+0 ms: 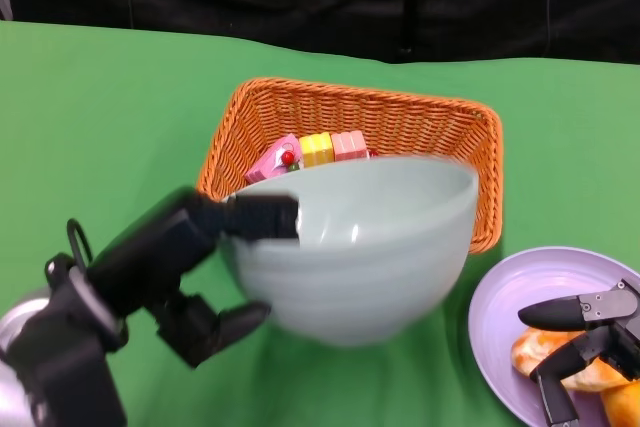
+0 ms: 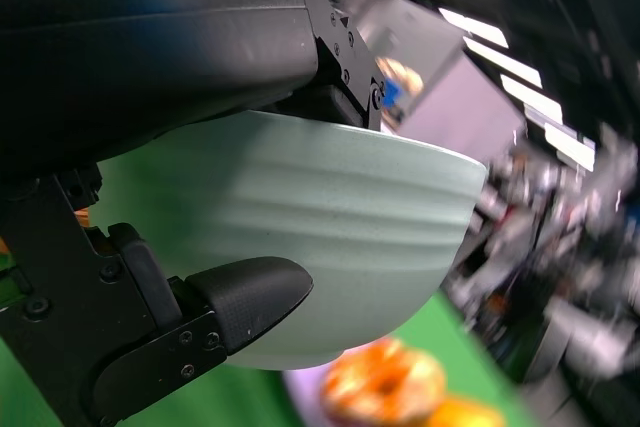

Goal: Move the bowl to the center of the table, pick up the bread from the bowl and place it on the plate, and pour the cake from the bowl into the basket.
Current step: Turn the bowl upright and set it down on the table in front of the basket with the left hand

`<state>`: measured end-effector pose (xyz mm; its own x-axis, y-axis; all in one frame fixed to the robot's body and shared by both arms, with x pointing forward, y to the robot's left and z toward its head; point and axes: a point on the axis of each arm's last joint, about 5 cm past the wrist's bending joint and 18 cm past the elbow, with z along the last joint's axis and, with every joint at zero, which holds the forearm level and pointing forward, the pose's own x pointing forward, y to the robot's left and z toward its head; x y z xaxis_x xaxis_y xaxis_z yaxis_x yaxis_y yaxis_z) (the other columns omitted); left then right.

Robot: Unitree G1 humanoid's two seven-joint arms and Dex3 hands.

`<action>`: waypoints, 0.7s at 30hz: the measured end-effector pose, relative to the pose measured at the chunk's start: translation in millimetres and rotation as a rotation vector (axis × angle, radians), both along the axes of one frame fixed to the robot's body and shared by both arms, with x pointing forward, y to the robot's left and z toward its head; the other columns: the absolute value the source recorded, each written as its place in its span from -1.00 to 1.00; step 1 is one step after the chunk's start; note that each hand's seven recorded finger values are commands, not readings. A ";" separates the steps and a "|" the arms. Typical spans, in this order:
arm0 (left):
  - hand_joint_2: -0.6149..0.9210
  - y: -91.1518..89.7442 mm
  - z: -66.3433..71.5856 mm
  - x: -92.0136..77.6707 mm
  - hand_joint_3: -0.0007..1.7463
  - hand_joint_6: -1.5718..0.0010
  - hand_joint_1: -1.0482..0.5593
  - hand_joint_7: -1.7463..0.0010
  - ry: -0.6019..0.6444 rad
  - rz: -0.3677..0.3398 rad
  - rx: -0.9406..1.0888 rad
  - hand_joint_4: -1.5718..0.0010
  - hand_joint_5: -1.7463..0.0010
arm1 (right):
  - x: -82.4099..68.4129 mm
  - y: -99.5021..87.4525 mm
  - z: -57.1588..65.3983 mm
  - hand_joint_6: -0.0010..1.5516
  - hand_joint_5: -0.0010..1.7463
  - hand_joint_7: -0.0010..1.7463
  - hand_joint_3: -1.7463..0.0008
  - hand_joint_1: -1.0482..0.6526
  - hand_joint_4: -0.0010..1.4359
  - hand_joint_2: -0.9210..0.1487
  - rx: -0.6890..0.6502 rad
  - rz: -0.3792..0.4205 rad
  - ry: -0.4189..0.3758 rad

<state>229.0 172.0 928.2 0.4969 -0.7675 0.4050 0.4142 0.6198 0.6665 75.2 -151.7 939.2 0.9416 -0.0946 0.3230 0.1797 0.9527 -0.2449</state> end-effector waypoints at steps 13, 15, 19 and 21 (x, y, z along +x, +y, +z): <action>0.64 -3.1 -14.1 -5.8 -0.41 0.02 -0.12 -0.92 -0.452 -0.097 0.416 -0.28 -1.00 | 0.8 0.7 0.5 -0.39 0.62 0.35 -0.32 0.27 -0.14 -0.07 0.003 0.003 -0.003; 0.69 -6.1 -19.8 -5.6 -0.48 0.01 -0.13 -0.88 -0.473 -0.105 0.479 -0.28 -1.00 | 0.8 0.8 0.6 -0.39 0.62 0.36 -0.33 0.27 -0.14 -0.07 0.004 0.004 -0.003; 0.82 -10.5 -32.6 -1.2 -0.67 -0.12 -0.16 -0.54 -0.562 -0.105 0.598 -0.25 -1.00 | 0.5 1.1 1.9 -0.40 0.64 0.37 -0.34 0.24 -0.15 -0.06 0.012 0.008 -0.008; 0.86 -12.0 -40.5 0.1 -0.75 -0.18 -0.16 -0.38 -0.593 -0.112 0.685 -0.22 -1.00 | 0.2 1.3 5.7 -0.41 0.64 0.38 -0.33 0.22 -0.15 -0.06 0.025 0.011 -0.029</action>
